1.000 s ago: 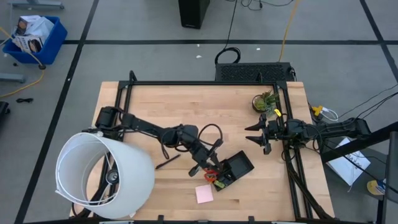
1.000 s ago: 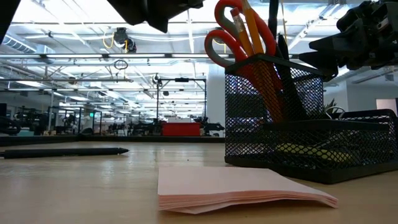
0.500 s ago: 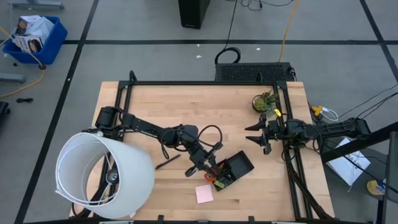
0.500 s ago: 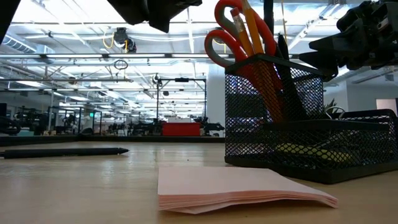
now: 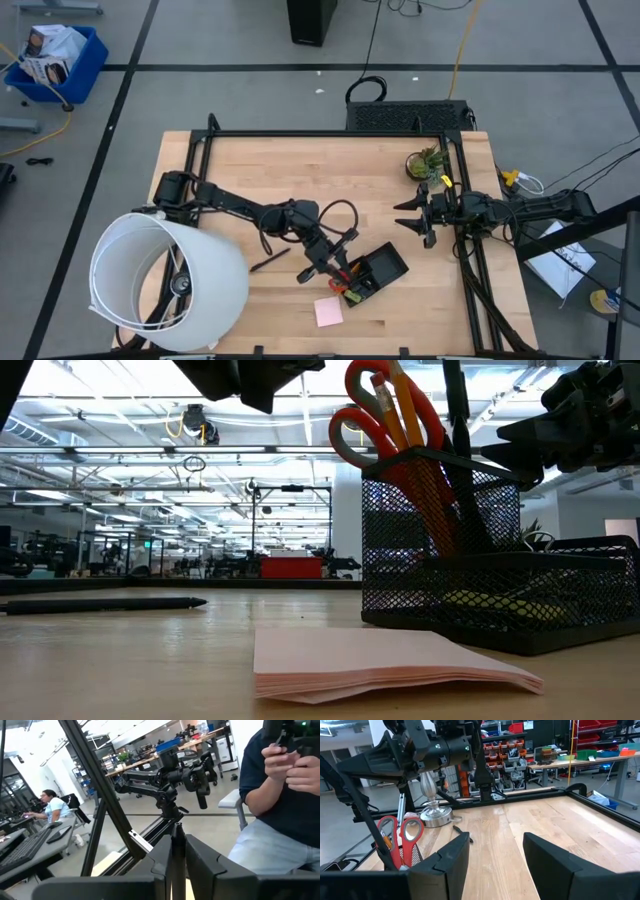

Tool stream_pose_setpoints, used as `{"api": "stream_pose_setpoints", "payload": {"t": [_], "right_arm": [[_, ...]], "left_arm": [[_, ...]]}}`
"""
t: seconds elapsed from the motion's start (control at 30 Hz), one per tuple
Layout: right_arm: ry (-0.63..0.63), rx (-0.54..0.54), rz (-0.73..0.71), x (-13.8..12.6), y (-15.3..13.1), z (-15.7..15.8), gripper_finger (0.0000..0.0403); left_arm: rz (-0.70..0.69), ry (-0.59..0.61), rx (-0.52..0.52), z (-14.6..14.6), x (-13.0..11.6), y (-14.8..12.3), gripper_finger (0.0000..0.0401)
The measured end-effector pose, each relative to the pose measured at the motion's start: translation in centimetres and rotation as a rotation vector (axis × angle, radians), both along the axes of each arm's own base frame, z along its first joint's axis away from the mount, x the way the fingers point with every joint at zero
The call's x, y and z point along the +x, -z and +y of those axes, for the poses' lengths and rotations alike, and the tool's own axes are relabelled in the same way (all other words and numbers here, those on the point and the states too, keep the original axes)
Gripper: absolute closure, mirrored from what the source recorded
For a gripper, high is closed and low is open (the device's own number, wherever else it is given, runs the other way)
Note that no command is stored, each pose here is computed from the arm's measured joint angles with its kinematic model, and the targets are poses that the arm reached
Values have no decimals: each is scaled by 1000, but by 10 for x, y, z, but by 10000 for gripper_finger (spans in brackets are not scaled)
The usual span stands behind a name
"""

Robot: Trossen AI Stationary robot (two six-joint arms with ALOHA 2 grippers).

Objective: Pick and place office supplies into organizer
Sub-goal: Put the black pen into the black desk organizer

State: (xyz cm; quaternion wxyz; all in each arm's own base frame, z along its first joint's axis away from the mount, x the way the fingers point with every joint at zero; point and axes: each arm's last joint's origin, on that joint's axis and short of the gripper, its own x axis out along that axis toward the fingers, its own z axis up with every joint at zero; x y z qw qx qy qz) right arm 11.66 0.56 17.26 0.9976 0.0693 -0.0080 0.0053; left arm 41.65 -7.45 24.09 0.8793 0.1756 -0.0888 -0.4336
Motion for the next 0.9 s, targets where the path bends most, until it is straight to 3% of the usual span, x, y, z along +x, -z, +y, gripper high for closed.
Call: {"api": "stream_pose_setpoints", "payload": {"t": [0.17,0.63,0.77,0.9], "right_arm": [[0,0,0,0,0,0,220],[0,0,0,0,0,0,220],[0,0,0,0,0,0,220],[0,0,0,0,0,0,220]], "left_arm": [[14,-9,-5,2,0,1,350],[46,-31,-7,4,1,3,260],[192,-104,-99,6,3,6,258],[404,-281,-186,12,5,16,264]]}}
